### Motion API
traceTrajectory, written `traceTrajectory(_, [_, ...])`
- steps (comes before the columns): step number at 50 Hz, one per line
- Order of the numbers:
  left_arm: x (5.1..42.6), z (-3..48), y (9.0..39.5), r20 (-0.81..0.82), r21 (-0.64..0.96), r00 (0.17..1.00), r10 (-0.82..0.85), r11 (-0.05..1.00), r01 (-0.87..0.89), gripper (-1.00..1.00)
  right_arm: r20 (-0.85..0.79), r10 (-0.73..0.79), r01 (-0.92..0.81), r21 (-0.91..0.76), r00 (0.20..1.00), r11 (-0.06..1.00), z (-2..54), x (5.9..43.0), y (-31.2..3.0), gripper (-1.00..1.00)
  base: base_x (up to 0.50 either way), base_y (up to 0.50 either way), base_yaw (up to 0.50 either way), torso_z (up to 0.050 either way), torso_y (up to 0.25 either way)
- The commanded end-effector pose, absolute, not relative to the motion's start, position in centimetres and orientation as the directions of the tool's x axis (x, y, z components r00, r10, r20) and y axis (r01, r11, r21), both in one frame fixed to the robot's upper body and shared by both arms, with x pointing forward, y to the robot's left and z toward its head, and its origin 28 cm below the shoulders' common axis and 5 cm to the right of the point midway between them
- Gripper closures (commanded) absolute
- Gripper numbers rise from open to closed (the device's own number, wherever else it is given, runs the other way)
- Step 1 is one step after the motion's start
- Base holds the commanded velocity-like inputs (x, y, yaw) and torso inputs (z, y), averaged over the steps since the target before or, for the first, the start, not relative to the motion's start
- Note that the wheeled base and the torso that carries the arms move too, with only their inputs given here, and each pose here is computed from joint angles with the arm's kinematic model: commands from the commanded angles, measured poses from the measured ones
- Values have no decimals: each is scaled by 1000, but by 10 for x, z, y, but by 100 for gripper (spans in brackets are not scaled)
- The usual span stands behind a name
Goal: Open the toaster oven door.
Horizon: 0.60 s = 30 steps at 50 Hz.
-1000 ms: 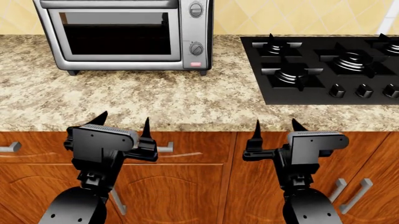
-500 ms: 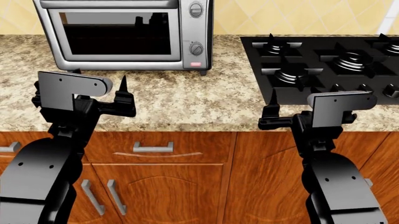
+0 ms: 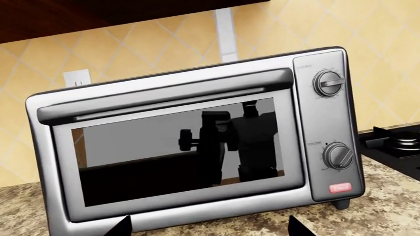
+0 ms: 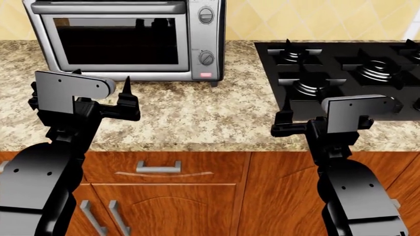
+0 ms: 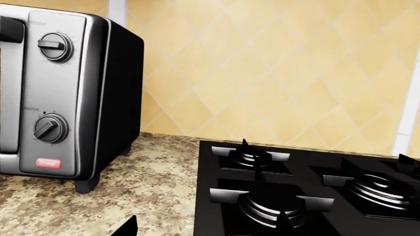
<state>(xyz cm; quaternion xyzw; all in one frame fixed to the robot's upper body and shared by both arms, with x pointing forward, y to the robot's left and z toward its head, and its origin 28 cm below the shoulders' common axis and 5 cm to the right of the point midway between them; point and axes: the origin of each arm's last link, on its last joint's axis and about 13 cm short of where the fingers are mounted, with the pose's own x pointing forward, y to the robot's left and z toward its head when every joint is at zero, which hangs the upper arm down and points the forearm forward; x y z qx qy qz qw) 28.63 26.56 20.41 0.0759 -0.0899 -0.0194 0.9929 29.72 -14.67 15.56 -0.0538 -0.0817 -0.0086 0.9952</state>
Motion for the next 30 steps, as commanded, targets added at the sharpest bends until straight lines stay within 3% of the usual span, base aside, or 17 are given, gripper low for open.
traceTrajectory(1, [286, 202, 266, 172, 155, 984, -54, 987, 27, -100, 159, -5, 22, -107, 987, 994, 154, 297, -146, -100, 168, 0, 0, 0, 0])
traceTrajectory(30, [286, 201, 264, 167, 163, 984, -58, 986, 31, -100, 153, -5, 21, -100, 988, 995, 150, 298, -147, -100, 203, 0, 0, 0, 0])
